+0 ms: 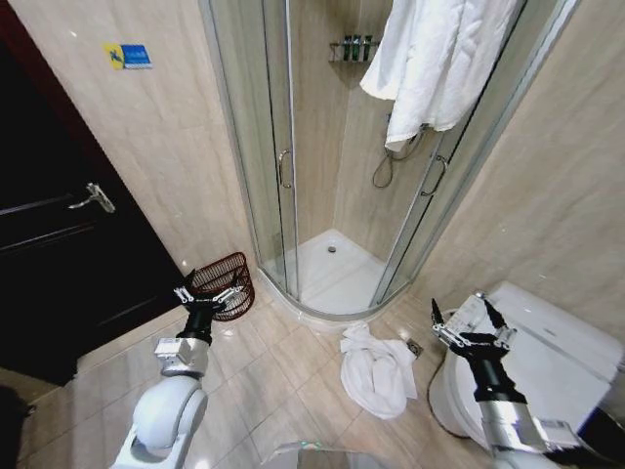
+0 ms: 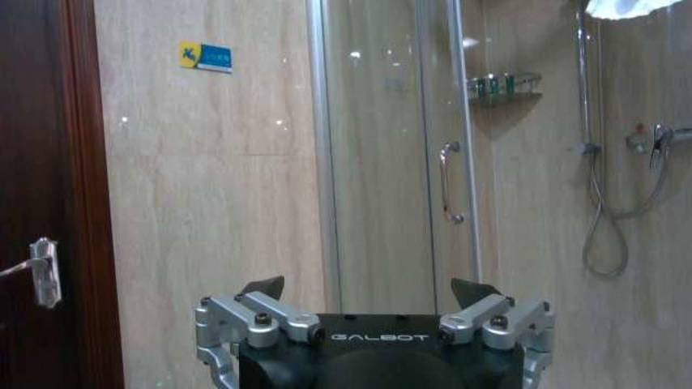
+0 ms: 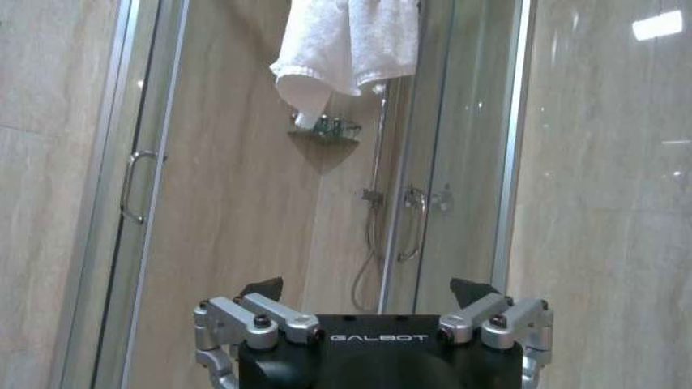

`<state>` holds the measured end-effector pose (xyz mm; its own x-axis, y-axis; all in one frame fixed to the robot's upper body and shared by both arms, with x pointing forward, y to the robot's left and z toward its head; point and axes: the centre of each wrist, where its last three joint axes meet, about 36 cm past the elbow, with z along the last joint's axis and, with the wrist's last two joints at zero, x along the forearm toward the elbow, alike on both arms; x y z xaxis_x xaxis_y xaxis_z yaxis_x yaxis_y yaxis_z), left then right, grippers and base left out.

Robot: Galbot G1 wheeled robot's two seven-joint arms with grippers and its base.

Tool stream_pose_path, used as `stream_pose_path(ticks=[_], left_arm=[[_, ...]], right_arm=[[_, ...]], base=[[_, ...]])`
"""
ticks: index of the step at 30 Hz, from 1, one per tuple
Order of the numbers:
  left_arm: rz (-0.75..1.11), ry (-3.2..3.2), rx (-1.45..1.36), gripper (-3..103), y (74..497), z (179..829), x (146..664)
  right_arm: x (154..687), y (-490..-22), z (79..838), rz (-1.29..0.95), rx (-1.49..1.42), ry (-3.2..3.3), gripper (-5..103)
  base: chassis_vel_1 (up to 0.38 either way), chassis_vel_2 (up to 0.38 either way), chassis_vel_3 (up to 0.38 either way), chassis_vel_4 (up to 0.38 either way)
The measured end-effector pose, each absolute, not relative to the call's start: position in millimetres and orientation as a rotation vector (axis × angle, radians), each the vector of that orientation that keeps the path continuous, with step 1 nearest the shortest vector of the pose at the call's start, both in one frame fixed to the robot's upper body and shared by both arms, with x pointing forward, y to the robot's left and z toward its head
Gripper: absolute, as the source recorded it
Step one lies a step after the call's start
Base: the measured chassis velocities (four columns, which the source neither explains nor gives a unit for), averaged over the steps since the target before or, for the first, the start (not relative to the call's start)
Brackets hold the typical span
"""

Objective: Discard the used towel into the hamper.

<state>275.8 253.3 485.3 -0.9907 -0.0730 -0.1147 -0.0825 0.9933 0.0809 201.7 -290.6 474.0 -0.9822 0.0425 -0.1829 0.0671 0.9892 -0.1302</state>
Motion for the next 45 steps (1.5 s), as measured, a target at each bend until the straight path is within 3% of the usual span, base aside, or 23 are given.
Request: stream_pose_path(ticks=[38,45], left_arm=[[0.130,3.025,-0.119,100,253,485,276],[-0.053,3.022,0.070,100,245,469,293]], right_arm=[[202,-291,474,-0.204,0.084,2.955,100],[215,-306,459,-0.241,0.367,2.986,100]], base=[[0.000,0.000,-0.001,0.000],[0.000,0.000,0.000,0.000]])
